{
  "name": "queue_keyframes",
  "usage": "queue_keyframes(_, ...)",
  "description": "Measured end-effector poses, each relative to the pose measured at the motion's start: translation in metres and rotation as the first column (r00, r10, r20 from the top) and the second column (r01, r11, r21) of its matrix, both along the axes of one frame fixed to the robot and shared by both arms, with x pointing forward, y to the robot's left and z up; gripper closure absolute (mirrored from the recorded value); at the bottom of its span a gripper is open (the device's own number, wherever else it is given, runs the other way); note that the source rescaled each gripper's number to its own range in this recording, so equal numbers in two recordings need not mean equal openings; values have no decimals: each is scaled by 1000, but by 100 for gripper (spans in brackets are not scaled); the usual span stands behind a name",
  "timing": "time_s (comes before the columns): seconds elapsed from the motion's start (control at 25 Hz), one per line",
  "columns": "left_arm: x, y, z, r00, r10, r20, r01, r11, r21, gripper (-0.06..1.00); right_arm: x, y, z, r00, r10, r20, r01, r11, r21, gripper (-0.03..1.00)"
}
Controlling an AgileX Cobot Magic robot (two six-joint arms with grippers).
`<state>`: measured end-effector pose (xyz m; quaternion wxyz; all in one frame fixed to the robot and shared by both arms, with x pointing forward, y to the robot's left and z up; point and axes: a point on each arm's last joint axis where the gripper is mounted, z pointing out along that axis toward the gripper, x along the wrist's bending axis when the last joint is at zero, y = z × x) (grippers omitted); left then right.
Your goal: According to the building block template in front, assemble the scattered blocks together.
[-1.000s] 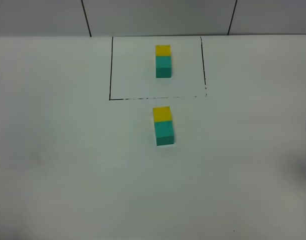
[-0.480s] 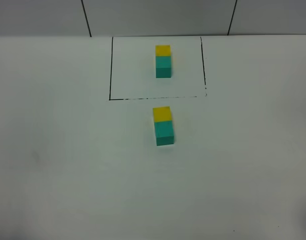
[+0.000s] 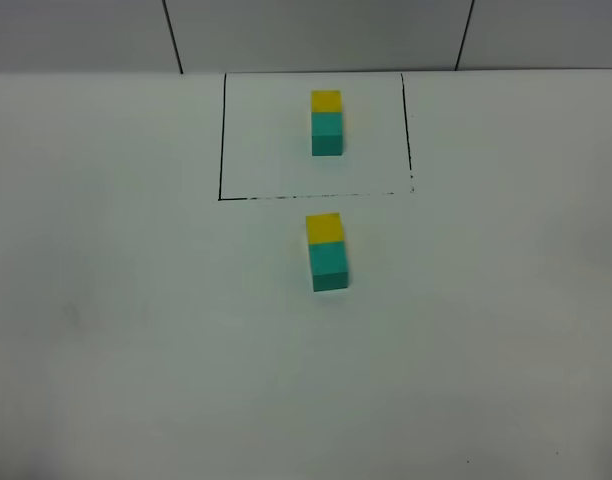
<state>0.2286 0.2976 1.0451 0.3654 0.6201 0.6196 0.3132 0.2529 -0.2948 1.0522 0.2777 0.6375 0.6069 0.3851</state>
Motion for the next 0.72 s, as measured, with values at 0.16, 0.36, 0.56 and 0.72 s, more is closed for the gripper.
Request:
queue_keyframes(0.16,0,0,0,1000,0,0,0,1000,0,53,-10,-1,-1,998,19,64,-19,1000,3,5)
queue_keyframes(0.36,0,0,0,1000,0,0,0,1000,0,53,-18,-3,-1,993,10,117,-11,1000,10,9)
queue_keyframes(0.56,0,0,0,1000,0,0,0,1000,0,53,-18,-3,-1,993,8,117,-9,1000,7,11)
queue_keyframes(0.72,0,0,0,1000,0,0,0,1000,0,53,-18,-3,-1,993,-7,116,5,1000,12,12)
